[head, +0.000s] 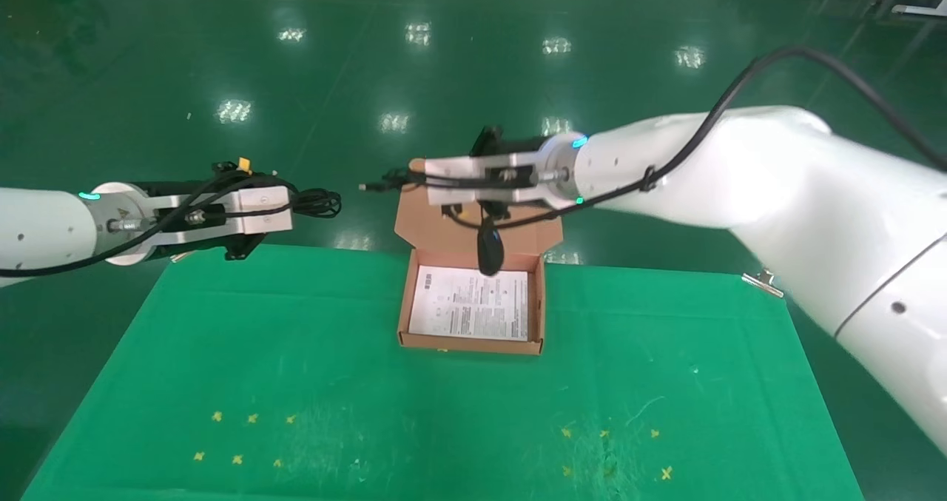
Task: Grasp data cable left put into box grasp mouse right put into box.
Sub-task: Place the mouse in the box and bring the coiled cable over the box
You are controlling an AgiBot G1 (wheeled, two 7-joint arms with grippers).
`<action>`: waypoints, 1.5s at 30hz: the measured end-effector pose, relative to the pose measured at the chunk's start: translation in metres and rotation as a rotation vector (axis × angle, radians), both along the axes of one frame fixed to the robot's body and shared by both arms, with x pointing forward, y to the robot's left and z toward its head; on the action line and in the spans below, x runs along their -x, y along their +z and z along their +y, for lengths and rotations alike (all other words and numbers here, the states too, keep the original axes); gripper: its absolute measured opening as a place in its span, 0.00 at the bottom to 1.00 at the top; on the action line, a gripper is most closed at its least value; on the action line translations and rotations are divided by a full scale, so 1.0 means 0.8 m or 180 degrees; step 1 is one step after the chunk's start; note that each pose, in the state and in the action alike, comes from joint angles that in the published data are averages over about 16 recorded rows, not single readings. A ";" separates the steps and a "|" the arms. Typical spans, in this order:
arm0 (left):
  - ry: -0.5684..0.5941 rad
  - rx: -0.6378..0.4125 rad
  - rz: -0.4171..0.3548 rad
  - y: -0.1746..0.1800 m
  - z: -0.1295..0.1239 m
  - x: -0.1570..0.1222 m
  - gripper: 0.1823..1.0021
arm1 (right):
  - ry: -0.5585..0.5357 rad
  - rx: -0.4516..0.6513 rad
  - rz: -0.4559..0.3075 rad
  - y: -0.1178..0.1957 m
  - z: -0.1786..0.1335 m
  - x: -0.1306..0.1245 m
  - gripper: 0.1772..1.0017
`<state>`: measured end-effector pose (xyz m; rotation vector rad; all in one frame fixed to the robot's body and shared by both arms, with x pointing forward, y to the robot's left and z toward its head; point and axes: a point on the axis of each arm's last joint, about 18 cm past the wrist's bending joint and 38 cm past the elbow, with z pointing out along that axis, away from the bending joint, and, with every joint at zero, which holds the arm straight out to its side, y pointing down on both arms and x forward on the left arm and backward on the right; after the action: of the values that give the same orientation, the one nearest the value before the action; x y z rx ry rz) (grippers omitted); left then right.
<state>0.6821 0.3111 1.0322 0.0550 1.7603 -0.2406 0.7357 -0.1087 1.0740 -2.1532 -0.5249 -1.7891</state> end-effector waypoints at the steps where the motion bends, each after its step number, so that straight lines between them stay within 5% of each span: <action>1: 0.0008 0.0000 0.0001 0.000 0.001 0.000 0.11 | 0.0004 0.0006 0.0026 -0.006 0.001 -0.001 0.04; 25: 0.0036 0.0004 0.0000 -0.001 0.000 0.003 0.11 | 0.0194 -0.0019 0.0381 -0.092 0.030 -0.002 0.04; 45: 0.0036 0.0004 0.0000 -0.001 0.000 0.003 0.11 | -0.0347 -0.0708 0.0993 -0.160 -0.026 -0.033 0.04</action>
<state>0.6798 0.3110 1.0311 0.0441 1.7599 -0.2334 0.7618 -0.1297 0.9461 -2.2757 -0.1298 -1.4415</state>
